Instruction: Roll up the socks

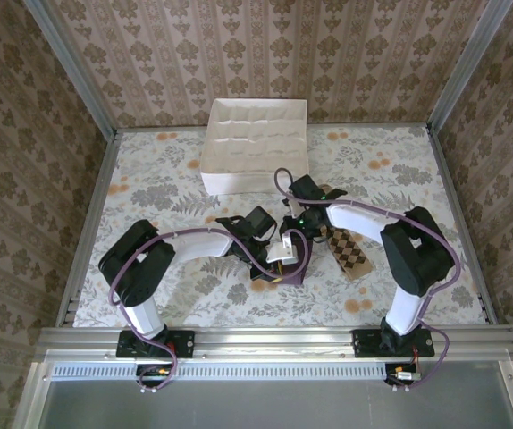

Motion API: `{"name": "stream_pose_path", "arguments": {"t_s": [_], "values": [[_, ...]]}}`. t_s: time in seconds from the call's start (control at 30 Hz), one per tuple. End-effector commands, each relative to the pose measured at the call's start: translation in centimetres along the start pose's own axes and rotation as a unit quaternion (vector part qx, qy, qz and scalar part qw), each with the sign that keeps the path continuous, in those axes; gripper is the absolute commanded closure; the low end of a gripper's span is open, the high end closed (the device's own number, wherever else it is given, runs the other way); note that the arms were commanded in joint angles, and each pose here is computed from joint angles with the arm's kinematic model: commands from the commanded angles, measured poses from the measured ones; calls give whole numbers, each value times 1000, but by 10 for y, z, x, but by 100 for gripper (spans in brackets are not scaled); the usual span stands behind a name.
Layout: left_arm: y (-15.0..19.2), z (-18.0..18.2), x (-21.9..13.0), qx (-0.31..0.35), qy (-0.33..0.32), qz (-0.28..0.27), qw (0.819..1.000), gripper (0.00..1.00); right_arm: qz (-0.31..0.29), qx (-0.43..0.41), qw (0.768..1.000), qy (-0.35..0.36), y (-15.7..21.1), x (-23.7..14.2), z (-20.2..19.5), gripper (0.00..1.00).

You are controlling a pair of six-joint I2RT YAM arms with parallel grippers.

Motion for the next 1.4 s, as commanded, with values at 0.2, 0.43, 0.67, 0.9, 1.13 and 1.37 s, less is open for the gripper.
{"name": "stream_pose_path", "arguments": {"t_s": [0.2, 0.43, 0.67, 0.9, 1.13, 1.37], "values": [[28, 0, 17, -9, 2, 80, 997, 100, 47, 43, 998, -10, 14, 52, -22, 78], [24, -15, 12, 4, 84, 98, 992, 100, 55, 52, 997, -15, 15, 68, -38, 80], [21, -12, 10, -22, 134, 96, 986, 100, 29, 42, 998, -38, 5, 64, -39, 80], [18, 5, 17, -58, 132, 105, 984, 100, -39, -10, 996, -75, -12, 26, -18, 73], [15, 22, 23, -94, 111, 117, 982, 100, -108, -8, 993, -53, -16, -28, -18, 66], [16, 26, 24, -91, 100, 117, 984, 100, -146, 40, 988, -8, 13, -61, -42, 61]]}}
Point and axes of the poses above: each hand's point on the last joint's axis, 136 mm out from that joint toward the fingers, its own x axis out along the fingers, its own z axis along the line the jaws close on, y = z × x, the point moved 6 cm from there along -x, back along the fingers, and after that the axes turned 13 degrees about -x, right-handed, at the moved point
